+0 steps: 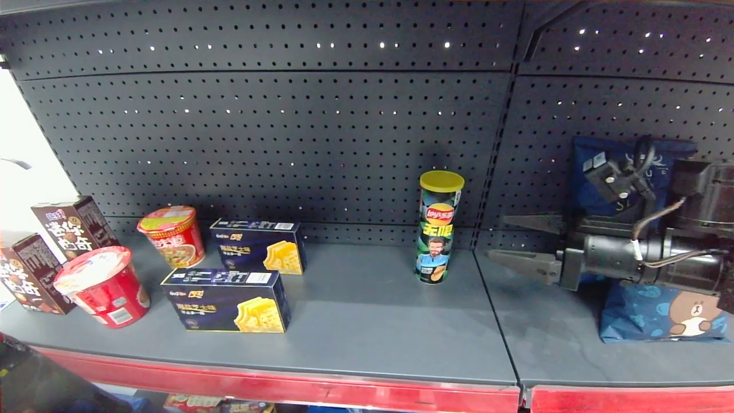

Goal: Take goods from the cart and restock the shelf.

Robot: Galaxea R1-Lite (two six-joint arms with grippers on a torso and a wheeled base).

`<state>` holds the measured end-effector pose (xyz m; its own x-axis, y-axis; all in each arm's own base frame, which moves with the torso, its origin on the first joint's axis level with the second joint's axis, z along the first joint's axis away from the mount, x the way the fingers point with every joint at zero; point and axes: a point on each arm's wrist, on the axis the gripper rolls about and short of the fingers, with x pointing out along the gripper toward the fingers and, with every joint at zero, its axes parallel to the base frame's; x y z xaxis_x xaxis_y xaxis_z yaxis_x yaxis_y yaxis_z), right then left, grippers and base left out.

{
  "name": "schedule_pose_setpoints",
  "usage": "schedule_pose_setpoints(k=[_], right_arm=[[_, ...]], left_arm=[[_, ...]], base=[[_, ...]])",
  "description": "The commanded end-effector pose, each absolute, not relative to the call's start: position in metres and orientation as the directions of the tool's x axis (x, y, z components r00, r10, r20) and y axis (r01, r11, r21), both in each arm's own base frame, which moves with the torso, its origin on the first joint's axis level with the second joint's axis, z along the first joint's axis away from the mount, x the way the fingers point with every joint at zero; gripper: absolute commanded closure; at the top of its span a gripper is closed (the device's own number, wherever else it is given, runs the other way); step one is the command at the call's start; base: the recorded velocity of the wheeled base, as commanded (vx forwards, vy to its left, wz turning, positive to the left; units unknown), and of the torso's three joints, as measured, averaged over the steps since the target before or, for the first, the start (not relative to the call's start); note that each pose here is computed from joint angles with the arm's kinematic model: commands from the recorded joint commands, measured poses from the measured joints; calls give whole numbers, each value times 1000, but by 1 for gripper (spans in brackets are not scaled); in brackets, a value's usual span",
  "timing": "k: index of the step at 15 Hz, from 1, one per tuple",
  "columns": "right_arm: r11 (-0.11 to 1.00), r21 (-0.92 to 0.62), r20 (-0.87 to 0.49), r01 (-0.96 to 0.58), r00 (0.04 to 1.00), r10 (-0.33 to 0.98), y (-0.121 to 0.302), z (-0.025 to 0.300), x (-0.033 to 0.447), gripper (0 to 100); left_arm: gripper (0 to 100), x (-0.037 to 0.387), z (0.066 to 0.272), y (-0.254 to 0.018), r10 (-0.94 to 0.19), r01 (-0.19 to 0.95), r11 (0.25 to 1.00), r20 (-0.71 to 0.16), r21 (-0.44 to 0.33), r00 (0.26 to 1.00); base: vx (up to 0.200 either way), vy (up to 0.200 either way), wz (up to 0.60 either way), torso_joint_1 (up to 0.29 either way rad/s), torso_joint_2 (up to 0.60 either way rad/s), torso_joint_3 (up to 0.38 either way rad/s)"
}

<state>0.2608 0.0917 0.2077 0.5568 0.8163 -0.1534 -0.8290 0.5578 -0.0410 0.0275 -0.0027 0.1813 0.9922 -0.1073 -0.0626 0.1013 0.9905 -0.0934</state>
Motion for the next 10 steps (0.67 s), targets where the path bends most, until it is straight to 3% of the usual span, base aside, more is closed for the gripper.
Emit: schedule_pose_setpoints(k=[1,6,10], right_arm=[[555,26,-231,-831,535,812,98,172,295,0],[551,34,-238,-834,529,815,106,156,341,0],[525,38,-231,-851,503,833,116,142,371,0]], left_arm=[[100,27,186,-3,-109,104,990,-47,-91,993],[100,23,205,-2,-104,105,992,9,-68,995],[100,19,199,-2,-107,104,992,-38,-73,994]], base=[[0,0,0,0,0,0],[0,0,0,0,0,0],[0,0,0,0,0,0]])
